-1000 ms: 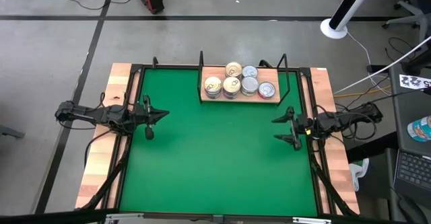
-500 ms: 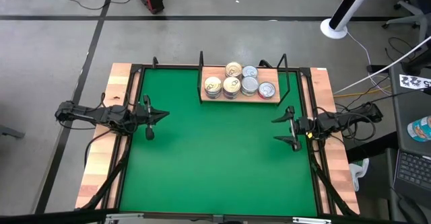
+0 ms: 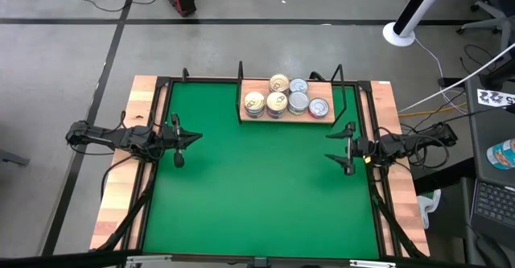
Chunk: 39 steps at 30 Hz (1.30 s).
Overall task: Stack canned seafood by type on shelf
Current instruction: Return to Home Position
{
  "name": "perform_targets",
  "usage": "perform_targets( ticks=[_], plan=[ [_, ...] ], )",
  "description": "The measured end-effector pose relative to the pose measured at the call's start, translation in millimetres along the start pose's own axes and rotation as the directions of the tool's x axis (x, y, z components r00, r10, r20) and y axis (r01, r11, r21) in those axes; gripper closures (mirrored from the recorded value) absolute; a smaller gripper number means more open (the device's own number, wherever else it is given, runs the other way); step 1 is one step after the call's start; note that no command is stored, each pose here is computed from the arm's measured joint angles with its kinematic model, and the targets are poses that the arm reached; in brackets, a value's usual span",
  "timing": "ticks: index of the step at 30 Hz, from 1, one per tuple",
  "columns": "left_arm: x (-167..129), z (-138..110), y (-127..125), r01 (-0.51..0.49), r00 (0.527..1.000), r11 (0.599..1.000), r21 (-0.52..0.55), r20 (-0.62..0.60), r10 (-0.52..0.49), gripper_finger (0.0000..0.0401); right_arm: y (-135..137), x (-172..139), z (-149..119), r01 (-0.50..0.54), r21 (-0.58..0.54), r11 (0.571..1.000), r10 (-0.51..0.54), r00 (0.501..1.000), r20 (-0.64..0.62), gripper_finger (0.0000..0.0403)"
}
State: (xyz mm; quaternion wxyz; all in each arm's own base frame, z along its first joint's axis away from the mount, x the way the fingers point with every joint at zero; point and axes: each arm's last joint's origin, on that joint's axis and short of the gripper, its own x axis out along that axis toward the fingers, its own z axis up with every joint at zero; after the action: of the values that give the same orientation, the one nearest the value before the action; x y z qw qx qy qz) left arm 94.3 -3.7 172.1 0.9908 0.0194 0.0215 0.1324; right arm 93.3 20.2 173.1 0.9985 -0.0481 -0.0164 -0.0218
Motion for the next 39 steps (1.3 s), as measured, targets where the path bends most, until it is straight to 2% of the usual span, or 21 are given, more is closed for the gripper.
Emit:
perform_targets(
  ticks=[7,13,39],
  plan=[
    [0.0,0.1,0.0,0.000,1.000,1.000,0.000,0.000,0.000,0.0396,-4.6,-0.3,-0.2,0.157,-0.077,0.985,-0.158,0.987,-0.013,0.0091],
    [0.0,0.1,0.0,0.000,1.000,1.000,-0.002,0.000,0.000,0.0396,-7.7,-1.0,-0.5,0.262,-0.080,0.962,-0.265,0.964,-0.025,0.0091],
    [0.0,0.1,0.0,0.000,1.000,1.000,0.004,0.000,0.000,0.0396,-7.8,-0.9,1.2,0.264,-0.066,0.962,-0.265,0.964,-0.005,0.0091]
  ],
)
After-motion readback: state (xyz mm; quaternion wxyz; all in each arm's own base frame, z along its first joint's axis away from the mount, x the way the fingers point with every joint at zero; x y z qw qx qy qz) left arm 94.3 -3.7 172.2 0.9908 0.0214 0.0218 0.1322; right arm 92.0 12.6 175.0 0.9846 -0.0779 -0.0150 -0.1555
